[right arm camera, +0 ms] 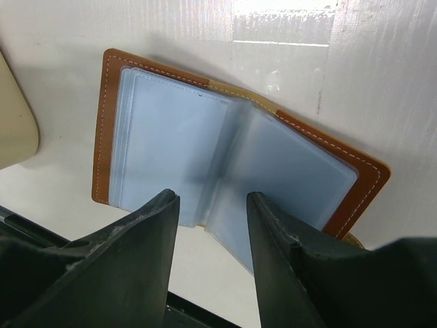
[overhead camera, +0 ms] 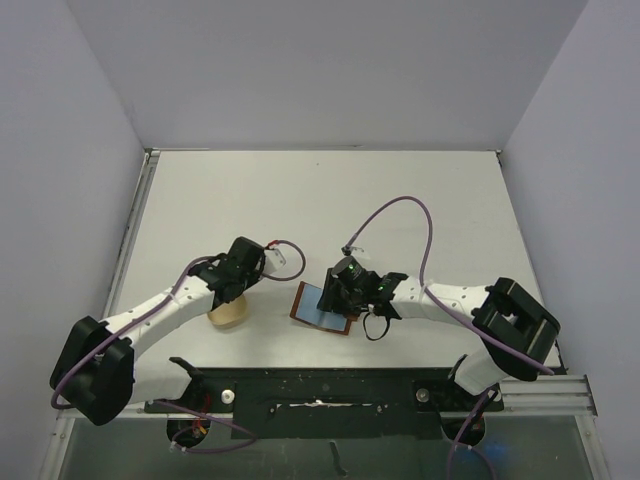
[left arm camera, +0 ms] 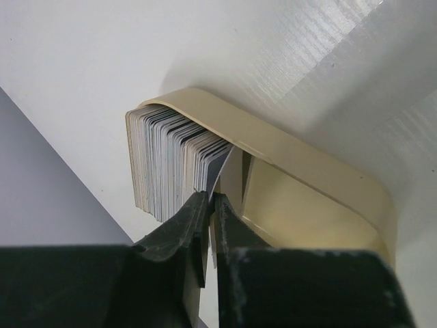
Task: Put the credit cards into the card holder
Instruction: Pick up the credit card from the storage box.
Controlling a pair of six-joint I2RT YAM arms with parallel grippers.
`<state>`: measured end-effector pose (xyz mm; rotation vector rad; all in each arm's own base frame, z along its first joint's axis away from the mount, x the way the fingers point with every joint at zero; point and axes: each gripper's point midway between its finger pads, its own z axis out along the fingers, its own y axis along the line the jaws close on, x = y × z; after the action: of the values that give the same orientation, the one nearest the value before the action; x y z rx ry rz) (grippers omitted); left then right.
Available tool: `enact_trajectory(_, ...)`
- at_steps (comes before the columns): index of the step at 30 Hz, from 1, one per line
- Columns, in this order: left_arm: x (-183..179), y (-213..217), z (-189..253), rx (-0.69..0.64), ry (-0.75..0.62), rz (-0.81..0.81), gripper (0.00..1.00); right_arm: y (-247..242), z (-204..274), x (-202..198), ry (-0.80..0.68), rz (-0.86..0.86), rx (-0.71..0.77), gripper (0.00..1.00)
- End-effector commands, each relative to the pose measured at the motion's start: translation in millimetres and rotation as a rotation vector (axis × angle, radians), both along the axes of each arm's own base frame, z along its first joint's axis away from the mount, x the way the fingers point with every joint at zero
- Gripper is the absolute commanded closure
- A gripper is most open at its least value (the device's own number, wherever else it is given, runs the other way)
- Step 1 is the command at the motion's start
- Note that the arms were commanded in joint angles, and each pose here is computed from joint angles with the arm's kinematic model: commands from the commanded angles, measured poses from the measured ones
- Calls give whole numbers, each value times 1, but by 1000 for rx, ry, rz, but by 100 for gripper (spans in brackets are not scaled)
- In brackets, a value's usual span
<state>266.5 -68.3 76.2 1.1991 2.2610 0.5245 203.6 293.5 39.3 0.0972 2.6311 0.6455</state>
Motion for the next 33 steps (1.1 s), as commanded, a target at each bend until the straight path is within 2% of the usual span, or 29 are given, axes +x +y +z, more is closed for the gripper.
enact_trajectory(1, 15, -15, 33, -72, -77, 0, 99, 5, 21, 8, -56, -5, 58, 55)
enact_trajectory(9, 2, -29, 43, -170, -22, 9, 100, 1, 22, 7, -62, -8, 54, 55)
enact_trajectory(14, 4, -37, 63, -238, -54, 42, 100, -2, 23, 8, -66, -7, 45, 55)
enact_trajectory(19, 14, -50, 95, -393, -132, 144, 100, -9, 21, 9, -69, -19, 23, 57)
enact_trajectory(23, 16, -63, 114, -513, -141, 221, 100, -14, 20, 9, -73, -27, 13, 61)
enact_trajectory(27, 17, -82, 124, -634, -90, 310, 100, -17, 20, 9, -78, -25, 2, 65)
enact_trajectory(33, 1, -134, 121, -858, 119, 274, 100, -23, 15, 8, -72, -24, -22, 71)
